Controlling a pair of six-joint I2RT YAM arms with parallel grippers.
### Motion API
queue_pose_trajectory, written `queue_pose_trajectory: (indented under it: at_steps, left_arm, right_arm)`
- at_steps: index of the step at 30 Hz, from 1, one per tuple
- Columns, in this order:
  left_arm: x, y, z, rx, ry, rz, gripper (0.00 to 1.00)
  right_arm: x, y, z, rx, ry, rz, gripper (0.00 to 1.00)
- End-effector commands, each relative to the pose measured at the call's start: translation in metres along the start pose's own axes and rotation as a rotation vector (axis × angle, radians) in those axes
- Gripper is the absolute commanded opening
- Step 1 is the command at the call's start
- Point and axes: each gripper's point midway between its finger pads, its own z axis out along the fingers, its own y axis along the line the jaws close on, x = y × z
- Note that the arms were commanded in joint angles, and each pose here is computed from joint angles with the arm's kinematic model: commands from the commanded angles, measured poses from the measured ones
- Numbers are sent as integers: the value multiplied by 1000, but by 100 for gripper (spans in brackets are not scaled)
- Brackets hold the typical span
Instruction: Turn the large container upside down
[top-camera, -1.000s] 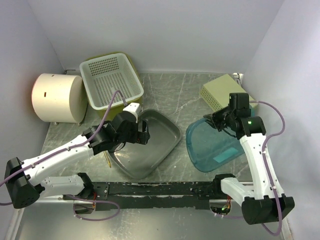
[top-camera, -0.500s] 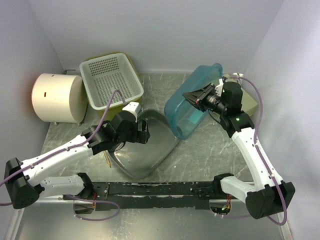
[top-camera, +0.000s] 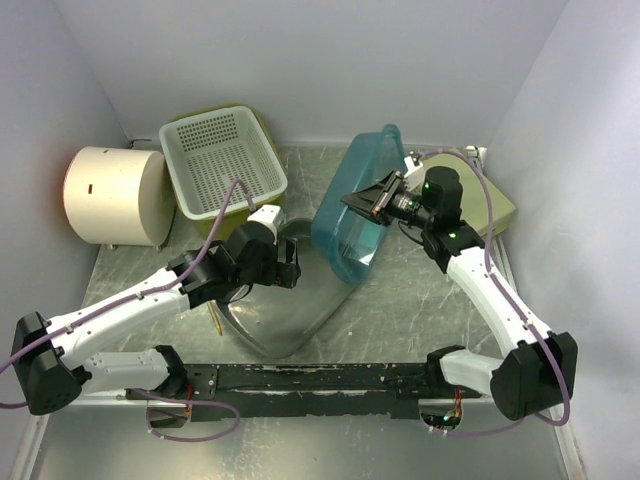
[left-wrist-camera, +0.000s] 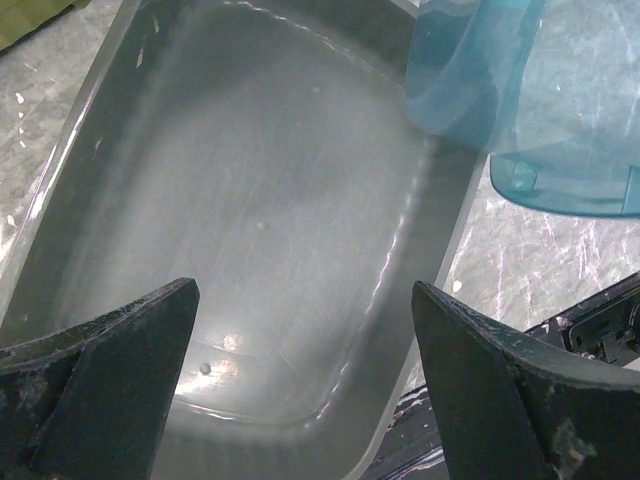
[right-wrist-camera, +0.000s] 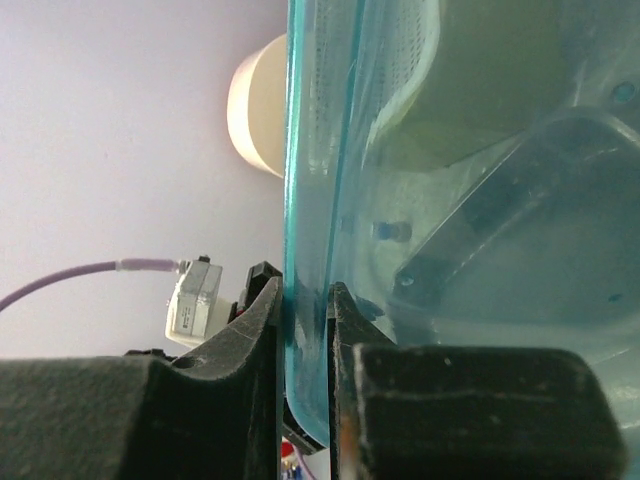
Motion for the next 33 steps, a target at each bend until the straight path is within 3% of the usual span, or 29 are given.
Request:
queue_pose_trajectory:
  at_steps: [1,5,10,18,23,26,33]
  left_arm:
    - [-6,-8,0,26,-15,-4,100]
    - [-1,-19,5,84,8,11,100]
    - [29,-25,20,126,121,14,100]
    - [91,-10,51,101,265,-17,99]
    - [124,28,53,-71,338,-56,100]
    - [135,56,45,-207,352,-76,100]
    - [155,102,24,-337,370,-221,99]
  right_arm:
    - [20,23,11,-128,80,-77,0]
    - [25,16,19,-94,114,-97,0]
    - [4,21,14,-44,83,-208,0]
    - [-46,-12,-40,78,-15,-250,0]
    - [-46,-38,-62,140,14,-242,0]
    - [-34,-39,-61,98,51,-231,0]
    - [-21,-41,-53,4,93,-161,0]
